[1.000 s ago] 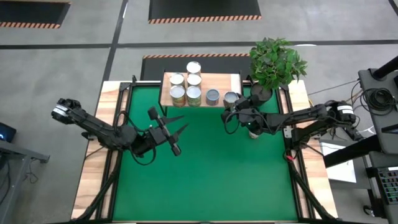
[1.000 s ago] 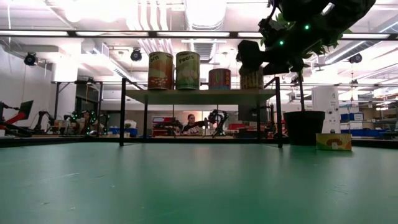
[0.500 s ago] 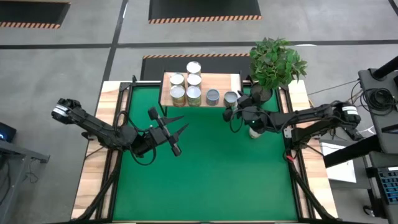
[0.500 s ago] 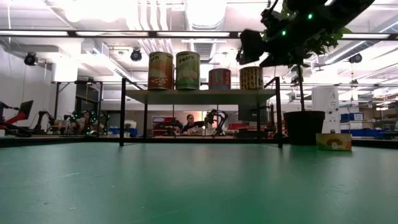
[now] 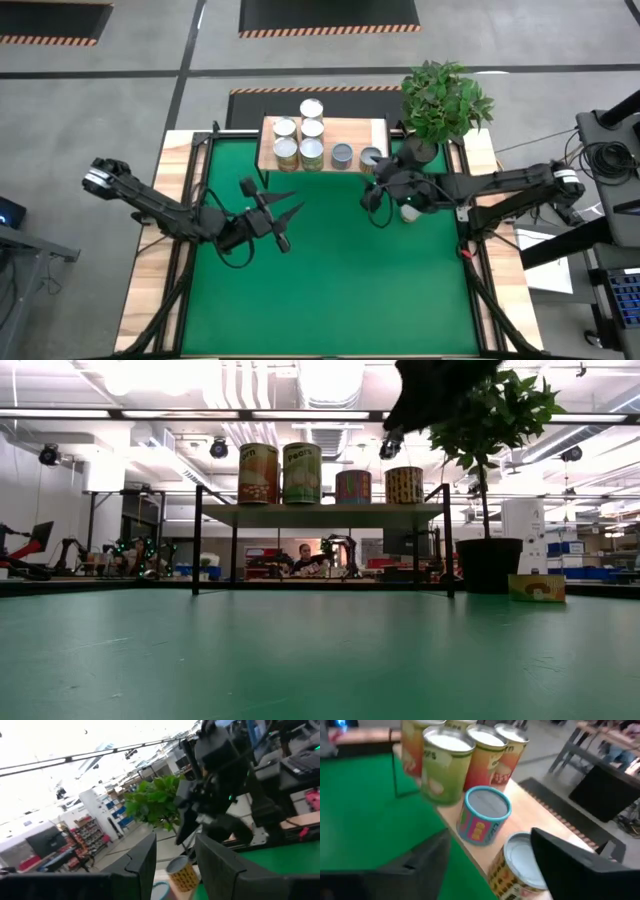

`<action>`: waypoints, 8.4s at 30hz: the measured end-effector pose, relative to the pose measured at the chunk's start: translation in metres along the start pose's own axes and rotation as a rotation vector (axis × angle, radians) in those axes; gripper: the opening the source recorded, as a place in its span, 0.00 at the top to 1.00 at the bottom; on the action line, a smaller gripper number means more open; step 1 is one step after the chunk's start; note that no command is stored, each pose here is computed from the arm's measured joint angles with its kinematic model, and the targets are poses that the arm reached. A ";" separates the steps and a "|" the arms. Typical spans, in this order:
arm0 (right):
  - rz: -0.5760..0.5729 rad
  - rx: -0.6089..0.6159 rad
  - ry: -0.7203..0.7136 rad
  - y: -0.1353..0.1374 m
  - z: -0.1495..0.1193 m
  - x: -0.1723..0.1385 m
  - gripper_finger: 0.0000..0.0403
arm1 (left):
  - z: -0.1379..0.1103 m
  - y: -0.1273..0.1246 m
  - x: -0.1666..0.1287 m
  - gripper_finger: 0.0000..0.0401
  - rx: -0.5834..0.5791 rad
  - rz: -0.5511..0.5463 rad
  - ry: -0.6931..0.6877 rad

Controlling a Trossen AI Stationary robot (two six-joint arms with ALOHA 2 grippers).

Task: Pick and place cans onto a shelf
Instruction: Put the small canned beans on the shelf

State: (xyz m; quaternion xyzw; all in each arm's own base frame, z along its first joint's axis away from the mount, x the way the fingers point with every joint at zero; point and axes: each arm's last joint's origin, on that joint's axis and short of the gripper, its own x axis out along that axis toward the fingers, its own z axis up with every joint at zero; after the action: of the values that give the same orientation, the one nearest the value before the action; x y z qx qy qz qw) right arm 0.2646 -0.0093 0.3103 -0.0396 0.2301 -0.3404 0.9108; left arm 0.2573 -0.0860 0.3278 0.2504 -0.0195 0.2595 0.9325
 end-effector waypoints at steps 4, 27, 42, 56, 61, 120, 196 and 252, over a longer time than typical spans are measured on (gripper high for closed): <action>0.054 -0.075 0.167 -0.009 0.028 -0.009 0.60 | 0.002 0.008 -0.003 0.71 0.046 0.043 0.020; 0.306 -0.275 0.577 -0.048 0.138 0.009 0.98 | -0.026 0.071 -0.059 0.77 -0.080 0.010 -0.125; 0.311 -0.457 0.759 -0.055 0.108 0.076 0.98 | -0.027 0.082 -0.066 0.77 -0.121 0.027 -0.145; 0.390 -0.428 0.892 -0.075 0.075 0.113 0.98 | -0.027 0.081 -0.066 0.77 -0.119 0.026 -0.144; 0.387 -0.433 0.865 -0.073 0.073 0.120 0.98 | -0.027 0.081 -0.066 0.77 -0.118 0.026 -0.144; 0.265 -0.238 0.814 -0.075 0.086 0.110 0.98 | -0.027 0.081 -0.066 0.77 -0.120 0.027 -0.146; 0.449 -0.007 0.779 0.021 0.027 -0.023 0.98 | -0.026 0.082 -0.066 0.77 -0.153 0.023 -0.156; 0.283 0.279 0.814 -0.010 -0.048 -0.016 0.19 | -0.025 0.083 -0.066 0.77 -0.143 0.034 -0.171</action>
State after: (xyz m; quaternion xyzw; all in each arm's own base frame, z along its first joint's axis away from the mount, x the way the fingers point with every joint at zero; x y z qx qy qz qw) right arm 0.2262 -0.0029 0.2762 0.2523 0.5248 -0.2280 0.7804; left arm 0.1567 -0.0440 0.3331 0.2041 -0.1215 0.2510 0.9384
